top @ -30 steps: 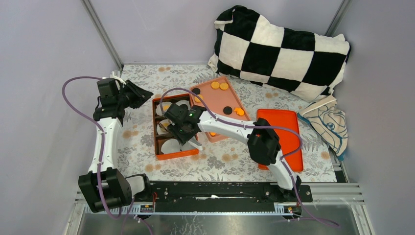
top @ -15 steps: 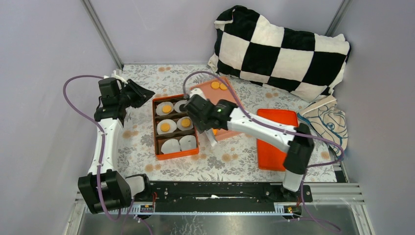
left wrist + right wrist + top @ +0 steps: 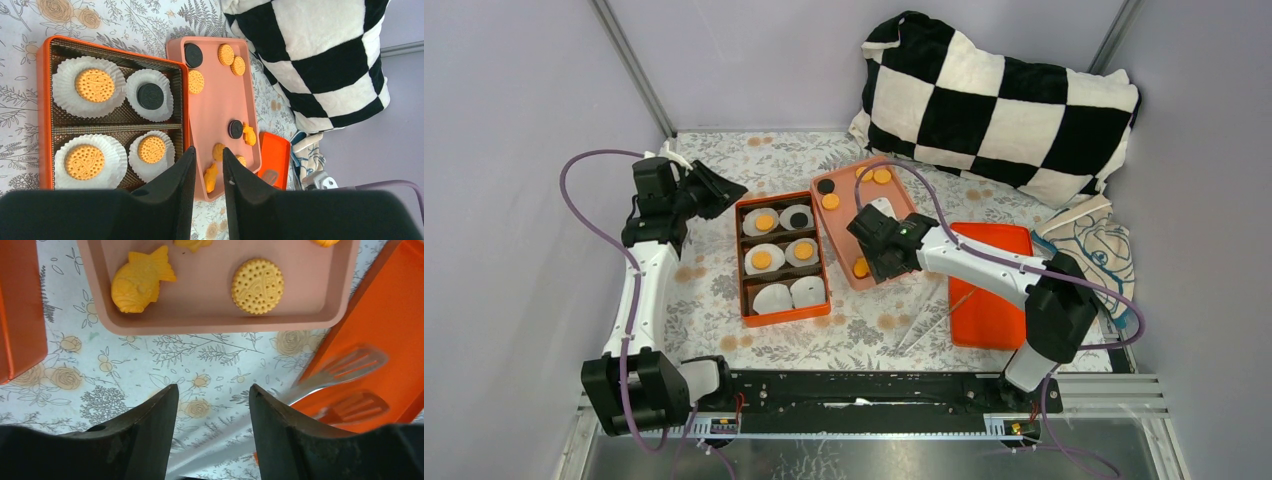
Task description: Pack the cookies
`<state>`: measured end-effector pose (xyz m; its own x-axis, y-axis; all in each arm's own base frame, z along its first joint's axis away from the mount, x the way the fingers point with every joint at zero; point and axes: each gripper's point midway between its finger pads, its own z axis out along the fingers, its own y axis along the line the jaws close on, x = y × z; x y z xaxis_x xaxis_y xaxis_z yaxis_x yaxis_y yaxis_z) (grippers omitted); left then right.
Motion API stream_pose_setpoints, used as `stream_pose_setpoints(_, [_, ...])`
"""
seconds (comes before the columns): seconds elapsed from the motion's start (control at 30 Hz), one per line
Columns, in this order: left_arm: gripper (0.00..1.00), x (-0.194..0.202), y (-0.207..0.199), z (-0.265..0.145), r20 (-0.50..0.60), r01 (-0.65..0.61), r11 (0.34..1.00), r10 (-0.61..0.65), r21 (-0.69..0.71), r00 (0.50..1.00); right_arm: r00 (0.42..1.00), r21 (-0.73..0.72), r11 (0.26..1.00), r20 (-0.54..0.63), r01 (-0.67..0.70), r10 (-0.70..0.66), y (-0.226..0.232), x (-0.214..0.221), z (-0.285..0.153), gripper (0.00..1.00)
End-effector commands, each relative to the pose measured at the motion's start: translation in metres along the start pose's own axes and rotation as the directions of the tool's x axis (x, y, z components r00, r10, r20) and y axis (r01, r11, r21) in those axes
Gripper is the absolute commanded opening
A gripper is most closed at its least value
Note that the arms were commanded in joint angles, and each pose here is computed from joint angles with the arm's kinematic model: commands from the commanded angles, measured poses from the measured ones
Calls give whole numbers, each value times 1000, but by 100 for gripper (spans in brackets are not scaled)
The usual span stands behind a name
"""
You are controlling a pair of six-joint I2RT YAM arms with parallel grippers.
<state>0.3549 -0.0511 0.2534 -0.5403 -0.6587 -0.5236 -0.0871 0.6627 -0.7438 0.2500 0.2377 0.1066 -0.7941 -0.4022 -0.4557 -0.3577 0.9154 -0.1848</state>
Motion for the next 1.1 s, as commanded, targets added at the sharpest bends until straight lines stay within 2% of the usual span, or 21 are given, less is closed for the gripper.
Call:
stream_pose_setpoints(0.0, [31,-8,-9,2,32,-26,999,25,25,999,997,-54,996,-47,-70,67,13,16,6,61])
stream_pose_setpoints(0.2, [31,0,-18,7,16,-50,998,50,35,999,983,-46,986,-93,-163,158,0,56,-3,60])
stream_pose_setpoints(0.3, [31,10,-24,14,-12,-56,997,57,47,998,972,-56,979,-137,-198,188,-1,77,-10,56])
stream_pose_setpoints(0.53, [31,25,-38,18,-36,-68,995,71,74,997,953,-35,962,-151,-273,264,-9,109,-30,55])
stream_pose_setpoints(0.87, [31,57,-49,28,-109,-75,991,87,111,990,931,-27,956,-237,-294,279,-4,160,-37,55])
stream_pose_setpoints(1.07, [31,69,-50,36,-139,-71,991,87,115,987,938,58,972,-252,-229,236,-12,170,-18,54])
